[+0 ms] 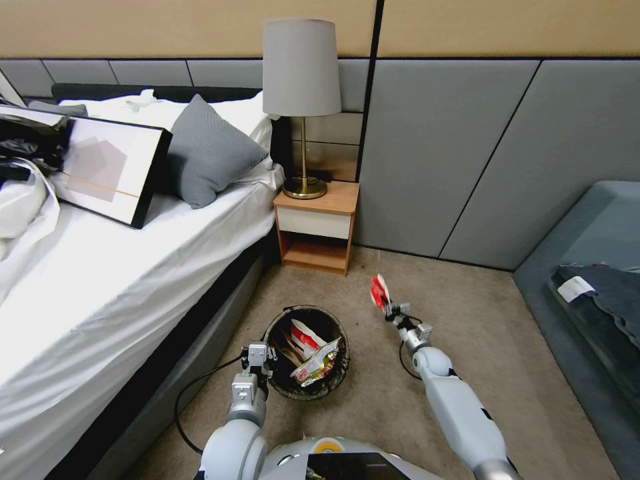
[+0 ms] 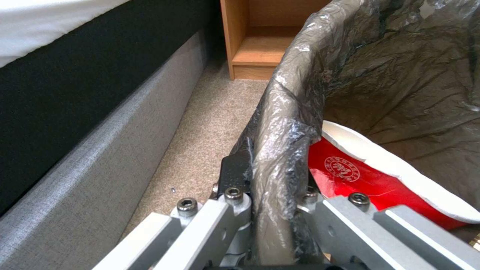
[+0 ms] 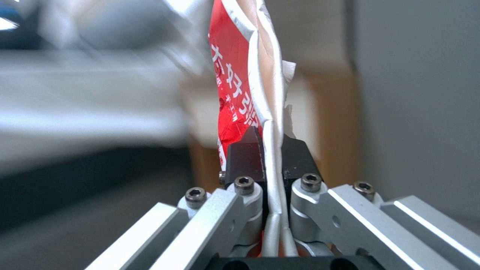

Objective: Pick up the trash bin, then pick up the garbage from the floor and place it into the trash bin.

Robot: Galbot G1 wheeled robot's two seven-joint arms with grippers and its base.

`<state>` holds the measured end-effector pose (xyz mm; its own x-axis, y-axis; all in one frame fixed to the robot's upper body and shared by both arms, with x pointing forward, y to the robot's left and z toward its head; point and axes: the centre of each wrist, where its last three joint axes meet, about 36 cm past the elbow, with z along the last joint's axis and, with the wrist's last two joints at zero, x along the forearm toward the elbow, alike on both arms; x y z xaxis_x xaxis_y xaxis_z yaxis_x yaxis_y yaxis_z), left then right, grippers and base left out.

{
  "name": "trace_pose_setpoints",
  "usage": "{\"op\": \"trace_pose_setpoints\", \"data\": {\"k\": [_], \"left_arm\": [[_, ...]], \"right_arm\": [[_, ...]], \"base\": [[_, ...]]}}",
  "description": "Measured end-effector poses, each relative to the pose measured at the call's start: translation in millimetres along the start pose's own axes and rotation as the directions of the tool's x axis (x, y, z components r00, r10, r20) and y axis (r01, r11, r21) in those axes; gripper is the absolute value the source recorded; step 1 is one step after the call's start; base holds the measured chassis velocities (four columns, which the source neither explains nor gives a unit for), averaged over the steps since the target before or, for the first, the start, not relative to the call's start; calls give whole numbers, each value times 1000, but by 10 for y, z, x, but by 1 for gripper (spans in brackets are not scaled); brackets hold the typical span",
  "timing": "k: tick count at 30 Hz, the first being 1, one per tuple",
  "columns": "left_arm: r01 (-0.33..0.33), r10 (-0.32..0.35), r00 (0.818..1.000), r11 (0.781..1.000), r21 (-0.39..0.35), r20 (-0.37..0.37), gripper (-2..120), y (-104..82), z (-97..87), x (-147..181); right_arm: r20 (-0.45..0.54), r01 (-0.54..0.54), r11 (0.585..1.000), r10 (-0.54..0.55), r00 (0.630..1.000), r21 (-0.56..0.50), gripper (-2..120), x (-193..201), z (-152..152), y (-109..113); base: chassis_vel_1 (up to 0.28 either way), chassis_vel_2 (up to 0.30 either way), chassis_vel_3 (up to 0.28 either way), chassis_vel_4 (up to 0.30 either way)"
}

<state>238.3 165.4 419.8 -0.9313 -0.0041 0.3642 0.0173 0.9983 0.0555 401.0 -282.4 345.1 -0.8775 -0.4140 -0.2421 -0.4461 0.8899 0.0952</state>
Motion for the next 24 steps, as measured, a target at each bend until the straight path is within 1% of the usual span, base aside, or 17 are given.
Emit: {"op": "trace_pose_setpoints", "data": {"k": [1, 2, 3, 4, 5, 6, 8, 9, 10, 11, 12, 13, 14, 17, 18, 24], "left_arm": [[1, -1, 1000, 1000, 0, 0, 2, 2, -1, 0], [3, -3, 1000, 1000, 0, 1, 2, 9, -4, 2], [3, -3, 1000, 1000, 0, 2, 2, 10, -6, 2], [2, -2, 1000, 1000, 0, 4, 2, 10, -10, 2], [2, -2, 1000, 1000, 0, 4, 2, 10, -10, 2], [2, -2, 1000, 1000, 3, 7, 2, 12, -21, 3], [2, -2, 1000, 1000, 3, 10, 2, 13, -27, 5], [2, -2, 1000, 1000, 3, 10, 2, 13, -27, 5], [1, -1, 1000, 1000, 4, 11, 2, 10, -31, 9], [1, -1, 1000, 1000, 4, 11, 2, 10, -31, 9], [-1, 1, 1000, 1000, 7, 15, 2, 1, -42, 16], [-2, 1, 1000, 1000, 7, 15, 2, -1, -42, 18], [-2, 1, 1000, 1000, 7, 15, 2, -1, -42, 18], [-5, 5, 1000, 1000, 8, 15, 2, -12, -44, 26], [-5, 5, 1000, 1000, 8, 15, 2, -12, -44, 26], [-13, 13, 1000, 1000, 12, 20, 2, -47, -54, 28]], "right_arm": [[24, 28, 1000, -28, 999, -2, 0, 20, -100, 102], [63, 91, 996, -90, 994, -6, 0, 78, -279, 334], [73, 113, 994, -112, 991, -9, 0, 102, -331, 425], [82, 150, 989, -148, 986, -16, 0, 151, -401, 586], [82, 150, 989, -148, 986, -16, 0, 151, -401, 586], [77, 202, 979, -199, 977, -32, 0, 232, -443, 832], [55, 238, 971, -236, 970, -30, 0, 288, -388, 980], [55, 238, 971, -236, 970, -30, 0, 288, -388, 980], [31, 265, 964, -264, 964, -26, 0, 328, -301, 1061], [31, 265, 964, -264, 964, -26, 0, 328, -301, 1061], [-31, 297, 954, -298, 954, -32, 0, 400, -85, 1176], [-42, 301, 953, -302, 952, -33, 0, 410, -44, 1192], [-42, 301, 953, -302, 952, -33, 0, 410, -44, 1192], [-80, 317, 948, -319, 944, -38, 0, 417, 116, 1247], [-80, 317, 948, -319, 944, -38, 0, 417, 116, 1247], [-149, 334, 941, -338, 929, -49, 0, 396, 337, 1236]], "base": [[0, 0, 0, 0], [0, 0, 0, 0], [0, 0, 0, 0], [0, 0, 0, 0], [0, 0, 0, 0], [0, 0, 0, 0], [0, 0, 0, 0], [0, 0, 0, 0], [0, 0, 0, 0], [0, 0, 0, 0], [0, 0, 0, 0], [0, 0, 0, 0], [0, 0, 0, 0], [0, 0, 0, 0], [0, 0, 0, 0], [0, 0, 0, 0]]}}
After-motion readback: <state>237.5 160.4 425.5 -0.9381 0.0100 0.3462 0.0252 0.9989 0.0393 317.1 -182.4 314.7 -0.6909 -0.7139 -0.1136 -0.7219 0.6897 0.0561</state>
